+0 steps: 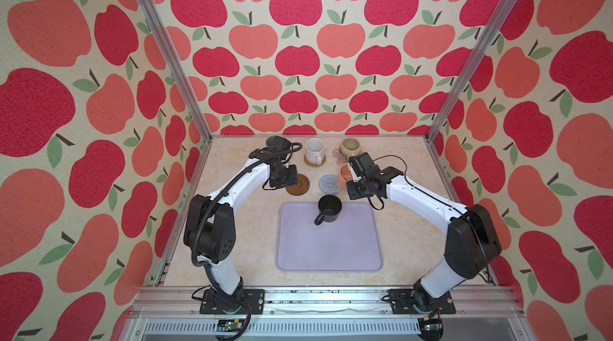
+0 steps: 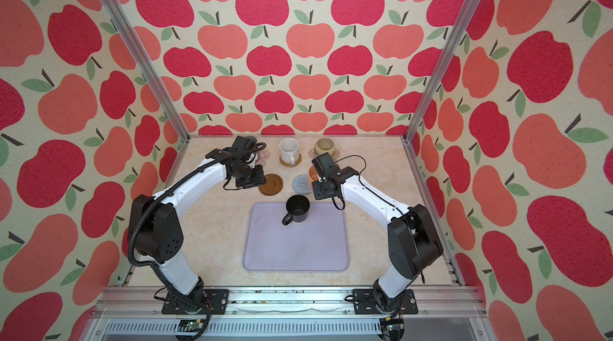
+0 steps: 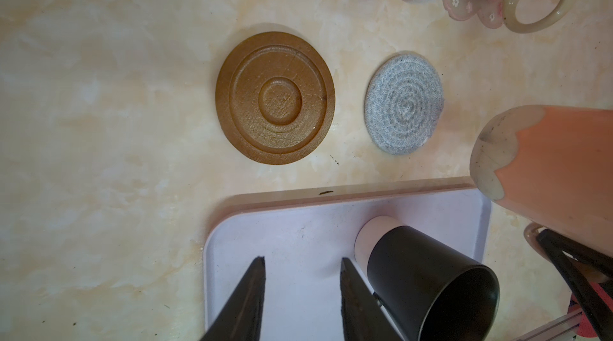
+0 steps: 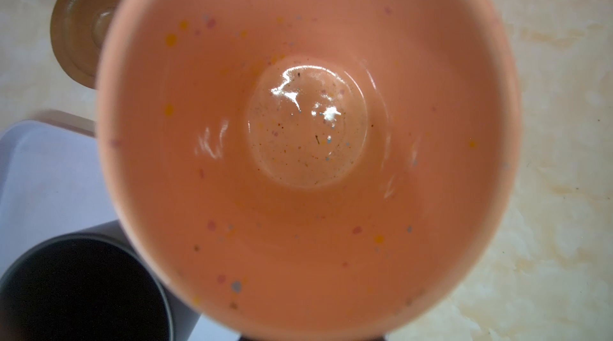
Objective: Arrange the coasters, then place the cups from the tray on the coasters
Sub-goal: 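Lower the orange mug onto the grey knit coaster with the right gripper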
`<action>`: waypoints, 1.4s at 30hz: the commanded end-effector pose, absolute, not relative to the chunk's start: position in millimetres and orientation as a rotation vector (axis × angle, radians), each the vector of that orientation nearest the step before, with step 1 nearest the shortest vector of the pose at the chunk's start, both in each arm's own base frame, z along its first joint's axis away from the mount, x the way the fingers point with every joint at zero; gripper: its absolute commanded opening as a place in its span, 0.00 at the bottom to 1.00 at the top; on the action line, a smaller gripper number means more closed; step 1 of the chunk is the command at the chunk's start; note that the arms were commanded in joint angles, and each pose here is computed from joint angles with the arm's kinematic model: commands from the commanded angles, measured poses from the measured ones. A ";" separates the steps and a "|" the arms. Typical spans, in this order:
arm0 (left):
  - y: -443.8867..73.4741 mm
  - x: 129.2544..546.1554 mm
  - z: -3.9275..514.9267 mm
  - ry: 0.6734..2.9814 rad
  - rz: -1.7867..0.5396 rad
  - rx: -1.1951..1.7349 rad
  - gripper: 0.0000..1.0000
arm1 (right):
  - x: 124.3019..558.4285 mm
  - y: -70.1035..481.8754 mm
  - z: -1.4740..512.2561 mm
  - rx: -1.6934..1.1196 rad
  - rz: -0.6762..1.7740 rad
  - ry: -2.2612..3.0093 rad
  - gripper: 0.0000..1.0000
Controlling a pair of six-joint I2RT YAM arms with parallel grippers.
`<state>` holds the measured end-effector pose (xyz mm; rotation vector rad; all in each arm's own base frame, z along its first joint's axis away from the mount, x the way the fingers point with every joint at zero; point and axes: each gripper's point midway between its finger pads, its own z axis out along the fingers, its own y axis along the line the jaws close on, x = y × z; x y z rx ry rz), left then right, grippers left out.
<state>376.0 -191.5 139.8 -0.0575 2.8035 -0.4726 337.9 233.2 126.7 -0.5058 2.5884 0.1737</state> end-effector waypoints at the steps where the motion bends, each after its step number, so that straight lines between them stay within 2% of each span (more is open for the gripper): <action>1: -187.3 380.2 137.8 2.824 -0.441 -0.081 0.40 | 365.4 255.4 154.2 -0.516 0.252 2.475 0.00; 23: -167.3 381.1 125.5 2.825 -0.479 -0.164 0.40 | 392.7 295.1 128.5 -0.532 0.262 2.529 0.00; 42: -161.8 377.7 122.7 2.829 -0.503 -0.179 0.40 | 391.3 300.7 111.0 -0.484 0.203 2.579 0.00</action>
